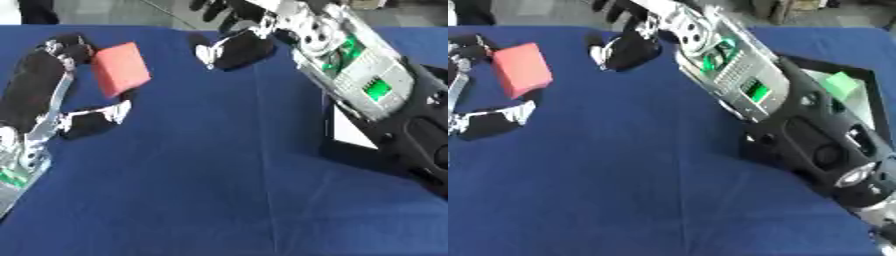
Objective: Pick up the objects with one hand, pass them to the other hand, and then place them into the box on the other side of the table.
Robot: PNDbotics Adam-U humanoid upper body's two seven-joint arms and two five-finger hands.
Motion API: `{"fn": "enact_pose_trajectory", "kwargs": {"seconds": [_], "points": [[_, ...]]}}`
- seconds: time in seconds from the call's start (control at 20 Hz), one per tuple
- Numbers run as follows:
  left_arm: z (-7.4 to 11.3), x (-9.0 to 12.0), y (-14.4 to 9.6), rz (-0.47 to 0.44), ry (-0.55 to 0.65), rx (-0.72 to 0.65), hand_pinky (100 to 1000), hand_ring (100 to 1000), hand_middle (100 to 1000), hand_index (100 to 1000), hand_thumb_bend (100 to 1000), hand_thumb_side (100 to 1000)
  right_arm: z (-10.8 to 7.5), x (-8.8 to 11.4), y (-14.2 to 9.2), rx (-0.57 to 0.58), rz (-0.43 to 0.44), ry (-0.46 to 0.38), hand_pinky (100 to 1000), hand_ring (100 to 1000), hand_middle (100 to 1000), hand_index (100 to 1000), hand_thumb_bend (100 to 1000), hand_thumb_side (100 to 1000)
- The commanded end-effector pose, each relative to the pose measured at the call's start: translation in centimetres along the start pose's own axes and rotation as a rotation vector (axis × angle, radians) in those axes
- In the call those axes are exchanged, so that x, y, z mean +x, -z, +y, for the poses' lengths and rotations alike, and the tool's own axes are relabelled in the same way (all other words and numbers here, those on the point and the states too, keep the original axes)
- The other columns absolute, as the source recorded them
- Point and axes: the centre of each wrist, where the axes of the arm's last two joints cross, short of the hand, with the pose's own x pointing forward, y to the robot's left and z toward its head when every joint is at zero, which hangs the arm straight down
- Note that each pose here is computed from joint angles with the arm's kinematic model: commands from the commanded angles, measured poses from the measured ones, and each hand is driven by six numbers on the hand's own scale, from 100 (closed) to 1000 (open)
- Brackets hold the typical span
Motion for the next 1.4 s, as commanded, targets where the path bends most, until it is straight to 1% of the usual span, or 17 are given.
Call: {"fn": "enact_pose_trajectory", "kwargs": {"seconds": [0.05, 0.25, 0.4, 0.6, 0.85, 1.0, 1.2, 1.4], "points": [[0.4, -0.1, 0.6, -0.029, 0.025, 0.044, 682, 559, 544, 555, 100, 278, 0.1, 0.4, 0.3, 0.015, -0.026, 0.002, 742, 819, 810, 890, 100, 100], [-0.3, -0.2, 0.8, -0.027, 0.006, 0.045, 666, 556, 540, 555, 100, 298, 1.0, 0.6, 0.9, 0.052, -0.043, -0.025, 750, 823, 815, 892, 100, 100], [-0.7, -0.3, 1.0, -0.052, 0.006, 0.048, 656, 555, 540, 555, 100, 293, 1.5, 0.8, 1.3, 0.066, -0.049, -0.05, 754, 825, 818, 893, 100, 100], [-1.2, -0.2, 0.9, -0.082, -0.003, 0.034, 649, 555, 539, 556, 100, 298, 1.9, 0.9, 1.7, 0.081, -0.06, -0.052, 749, 824, 816, 893, 100, 100], [-0.9, 0.7, 0.5, -0.166, -0.076, -0.008, 663, 556, 540, 557, 100, 315, 1.7, 1.0, 1.7, 0.07, -0.079, -0.039, 746, 824, 813, 894, 100, 100], [-0.3, 1.4, 0.3, -0.204, -0.094, -0.028, 666, 556, 540, 557, 100, 309, 1.4, 1.1, 1.7, 0.081, -0.093, -0.026, 745, 826, 816, 896, 100, 100], [0.2, 1.9, 0.5, -0.208, -0.088, -0.022, 662, 553, 536, 556, 100, 304, 1.3, 1.2, 1.8, 0.117, -0.105, -0.025, 755, 836, 822, 902, 100, 100], [0.4, 2.2, 0.6, -0.192, -0.088, -0.009, 652, 546, 529, 555, 100, 298, 1.4, 1.1, 2.0, 0.162, -0.113, -0.073, 767, 829, 818, 904, 100, 100]]}}
